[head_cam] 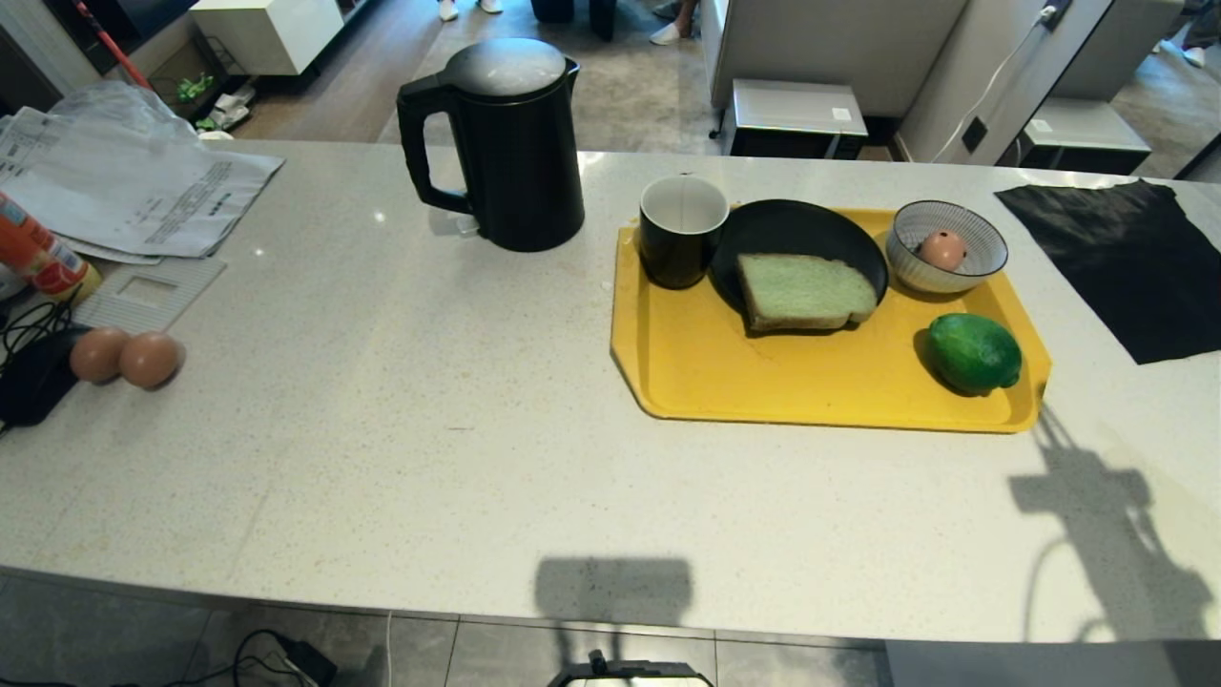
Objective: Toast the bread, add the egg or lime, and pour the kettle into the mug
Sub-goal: Pick up the kettle
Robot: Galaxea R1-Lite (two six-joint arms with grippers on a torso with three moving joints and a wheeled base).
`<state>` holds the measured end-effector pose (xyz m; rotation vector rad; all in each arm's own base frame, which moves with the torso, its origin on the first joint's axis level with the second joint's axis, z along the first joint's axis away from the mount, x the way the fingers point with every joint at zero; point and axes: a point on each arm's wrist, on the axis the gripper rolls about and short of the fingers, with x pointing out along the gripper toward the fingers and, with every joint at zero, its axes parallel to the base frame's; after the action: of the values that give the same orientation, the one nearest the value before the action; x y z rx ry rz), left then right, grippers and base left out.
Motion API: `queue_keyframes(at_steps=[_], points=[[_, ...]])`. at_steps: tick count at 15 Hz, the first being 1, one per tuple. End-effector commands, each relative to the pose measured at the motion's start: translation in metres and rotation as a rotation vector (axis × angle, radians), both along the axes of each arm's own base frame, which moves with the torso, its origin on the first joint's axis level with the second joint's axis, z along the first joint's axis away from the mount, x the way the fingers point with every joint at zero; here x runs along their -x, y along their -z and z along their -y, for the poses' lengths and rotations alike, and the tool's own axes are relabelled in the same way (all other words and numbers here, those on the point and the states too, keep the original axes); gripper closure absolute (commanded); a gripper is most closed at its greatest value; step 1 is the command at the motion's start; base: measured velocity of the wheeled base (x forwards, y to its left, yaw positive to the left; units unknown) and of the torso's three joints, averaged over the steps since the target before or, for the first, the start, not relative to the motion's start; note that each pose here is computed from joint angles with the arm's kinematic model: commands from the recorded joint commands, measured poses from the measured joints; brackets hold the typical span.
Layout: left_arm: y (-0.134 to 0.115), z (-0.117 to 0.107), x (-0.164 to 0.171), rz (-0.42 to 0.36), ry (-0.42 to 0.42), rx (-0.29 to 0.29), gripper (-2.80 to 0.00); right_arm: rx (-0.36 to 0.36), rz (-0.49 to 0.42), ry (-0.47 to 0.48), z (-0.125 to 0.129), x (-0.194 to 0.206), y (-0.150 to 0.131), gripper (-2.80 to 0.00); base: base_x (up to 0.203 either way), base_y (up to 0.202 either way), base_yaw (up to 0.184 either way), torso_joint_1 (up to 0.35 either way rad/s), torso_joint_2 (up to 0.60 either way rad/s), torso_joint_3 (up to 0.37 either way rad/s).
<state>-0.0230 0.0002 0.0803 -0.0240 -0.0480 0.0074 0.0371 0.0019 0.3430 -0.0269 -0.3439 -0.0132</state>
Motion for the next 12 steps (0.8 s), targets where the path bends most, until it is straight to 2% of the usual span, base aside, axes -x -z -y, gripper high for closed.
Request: queue_keyframes(at_steps=[1,3,8,12], points=[[0.005,0.0,-0.001,-0.016,-0.001,0.001,0.0,-0.008,0.083,0.057,0.006,0.059,0.01,0.0,0.0,0.0,0.0,0.0,0.0,0.0],[0.005,0.0,-0.001,-0.016,-0.001,0.001,0.0,-0.006,0.041,0.085,0.007,0.081,0.032,0.0,0.0,0.0,0.0,0.0,0.0,0.0],[0.005,0.0,-0.001,-0.016,-0.001,0.001,0.0,-0.004,-0.118,0.108,0.006,0.087,0.1,0.0,0.0,0.0,0.0,0.0,0.0,0.0],[0.005,0.0,-0.001,-0.016,-0.001,0.001,0.0,-0.033,-0.319,0.109,0.004,0.086,0.158,0.0,0.0,0.0,0.0,0.0,0.0,0.0]])
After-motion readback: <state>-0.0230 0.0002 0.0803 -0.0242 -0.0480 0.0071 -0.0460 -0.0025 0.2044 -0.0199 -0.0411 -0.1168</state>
